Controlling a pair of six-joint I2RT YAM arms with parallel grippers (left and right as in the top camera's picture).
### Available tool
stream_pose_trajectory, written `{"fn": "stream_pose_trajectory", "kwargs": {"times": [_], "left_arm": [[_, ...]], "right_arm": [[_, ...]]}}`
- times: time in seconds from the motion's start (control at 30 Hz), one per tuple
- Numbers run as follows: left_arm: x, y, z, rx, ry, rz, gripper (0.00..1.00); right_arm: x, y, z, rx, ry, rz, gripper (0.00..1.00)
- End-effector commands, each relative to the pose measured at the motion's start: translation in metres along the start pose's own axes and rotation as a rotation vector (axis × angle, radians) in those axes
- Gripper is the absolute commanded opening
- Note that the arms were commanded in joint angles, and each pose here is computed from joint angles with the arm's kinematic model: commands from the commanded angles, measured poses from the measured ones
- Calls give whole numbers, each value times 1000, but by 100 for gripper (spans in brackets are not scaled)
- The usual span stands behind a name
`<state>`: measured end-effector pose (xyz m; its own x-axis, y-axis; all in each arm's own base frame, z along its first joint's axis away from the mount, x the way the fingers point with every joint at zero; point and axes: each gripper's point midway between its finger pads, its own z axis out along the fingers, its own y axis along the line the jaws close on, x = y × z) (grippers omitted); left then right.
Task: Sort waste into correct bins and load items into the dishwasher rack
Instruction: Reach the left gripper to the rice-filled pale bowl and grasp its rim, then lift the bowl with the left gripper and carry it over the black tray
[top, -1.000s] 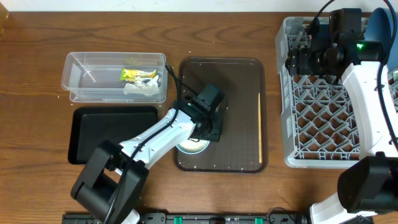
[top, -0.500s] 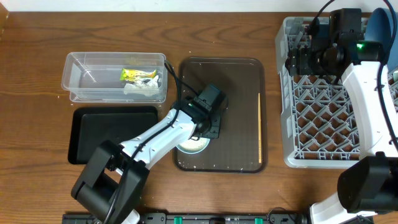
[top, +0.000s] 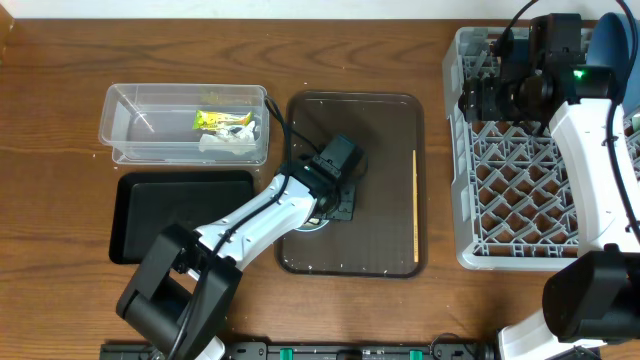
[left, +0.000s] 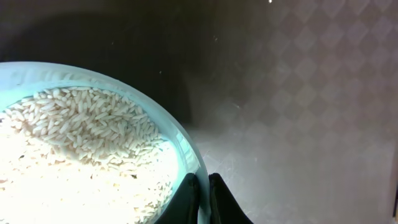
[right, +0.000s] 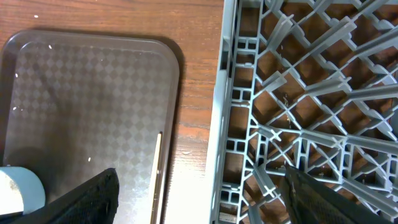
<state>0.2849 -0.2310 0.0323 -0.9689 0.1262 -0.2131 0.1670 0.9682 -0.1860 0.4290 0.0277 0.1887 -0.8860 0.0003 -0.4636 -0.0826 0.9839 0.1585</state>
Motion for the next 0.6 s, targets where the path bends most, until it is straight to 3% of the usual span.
{"fn": "stream_pose_trajectory", "kwargs": {"times": [0.0, 0.57], "left_arm": [[4, 7, 7, -36, 16, 10, 6], [-26, 44, -100, -24, -195, 17, 6]], "right_arm": [[4, 4, 5, -11, 17, 8, 83], [4, 3, 5, -4, 19, 6, 83]]}}
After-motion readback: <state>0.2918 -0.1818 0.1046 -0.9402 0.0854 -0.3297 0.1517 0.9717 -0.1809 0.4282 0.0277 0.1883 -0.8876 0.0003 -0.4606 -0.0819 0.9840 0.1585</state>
